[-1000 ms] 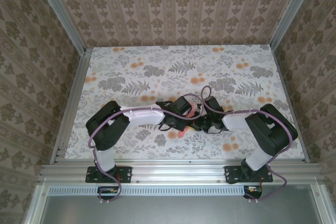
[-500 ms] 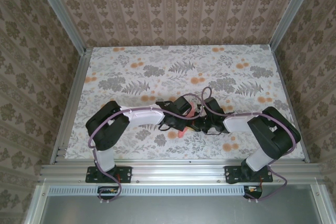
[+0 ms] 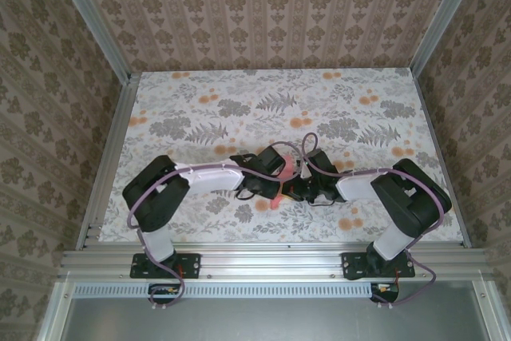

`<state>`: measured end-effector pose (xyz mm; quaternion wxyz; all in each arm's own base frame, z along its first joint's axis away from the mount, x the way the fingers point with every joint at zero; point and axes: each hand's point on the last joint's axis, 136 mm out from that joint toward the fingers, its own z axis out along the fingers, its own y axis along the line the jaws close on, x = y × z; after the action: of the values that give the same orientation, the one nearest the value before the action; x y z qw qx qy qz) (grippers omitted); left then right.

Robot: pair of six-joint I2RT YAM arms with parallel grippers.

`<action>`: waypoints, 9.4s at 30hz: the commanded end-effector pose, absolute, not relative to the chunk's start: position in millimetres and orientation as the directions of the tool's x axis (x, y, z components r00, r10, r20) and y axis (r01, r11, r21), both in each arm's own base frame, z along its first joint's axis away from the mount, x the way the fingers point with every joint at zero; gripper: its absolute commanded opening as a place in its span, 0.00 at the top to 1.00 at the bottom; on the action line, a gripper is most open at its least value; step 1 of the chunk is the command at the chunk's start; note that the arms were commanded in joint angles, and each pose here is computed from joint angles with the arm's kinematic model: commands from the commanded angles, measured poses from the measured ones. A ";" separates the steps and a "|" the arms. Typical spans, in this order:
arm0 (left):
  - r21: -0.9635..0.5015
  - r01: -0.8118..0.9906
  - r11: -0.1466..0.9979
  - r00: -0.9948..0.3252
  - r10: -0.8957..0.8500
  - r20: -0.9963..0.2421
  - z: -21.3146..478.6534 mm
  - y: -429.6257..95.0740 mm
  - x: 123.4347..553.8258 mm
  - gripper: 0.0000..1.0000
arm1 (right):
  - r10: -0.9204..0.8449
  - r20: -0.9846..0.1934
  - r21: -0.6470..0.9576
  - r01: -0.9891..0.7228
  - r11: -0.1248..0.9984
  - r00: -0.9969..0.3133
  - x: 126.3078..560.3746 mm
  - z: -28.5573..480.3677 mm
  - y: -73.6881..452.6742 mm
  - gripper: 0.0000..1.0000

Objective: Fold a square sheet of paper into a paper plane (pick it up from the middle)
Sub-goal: Third fold the triangle at the center of the table.

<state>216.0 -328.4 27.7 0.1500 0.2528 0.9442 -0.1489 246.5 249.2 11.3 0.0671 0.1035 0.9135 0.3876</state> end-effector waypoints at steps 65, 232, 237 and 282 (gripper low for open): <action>-0.301 0.508 0.807 -0.857 0.439 -0.272 12.2 -342.3 223.7 0.98 | 0.257 0.011 0.687 0.195 0.700 -0.966 215.4 -8.4 250.9 0.90; -0.293 0.525 0.799 -0.848 0.460 -0.265 18.8 -347.5 221.4 0.98 | 0.335 -0.081 0.683 0.192 0.705 -0.939 300.0 6.8 206.0 0.92; -0.292 0.525 0.799 -0.848 0.461 -0.262 18.2 -346.4 220.6 0.98 | 0.358 -0.046 0.680 0.234 0.695 -0.932 294.6 -6.8 200.4 0.92; -0.426 0.508 0.749 -0.849 0.353 -0.392 89.8 -356.9 218.8 0.89 | 0.227 -0.168 0.656 0.063 0.753 -0.959 286.1 59.7 186.0 0.64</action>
<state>225.3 -349.9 94.8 0.1630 0.2338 0.9259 -0.2478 290.7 182.8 66.3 0.1411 0.0868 0.9265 0.3378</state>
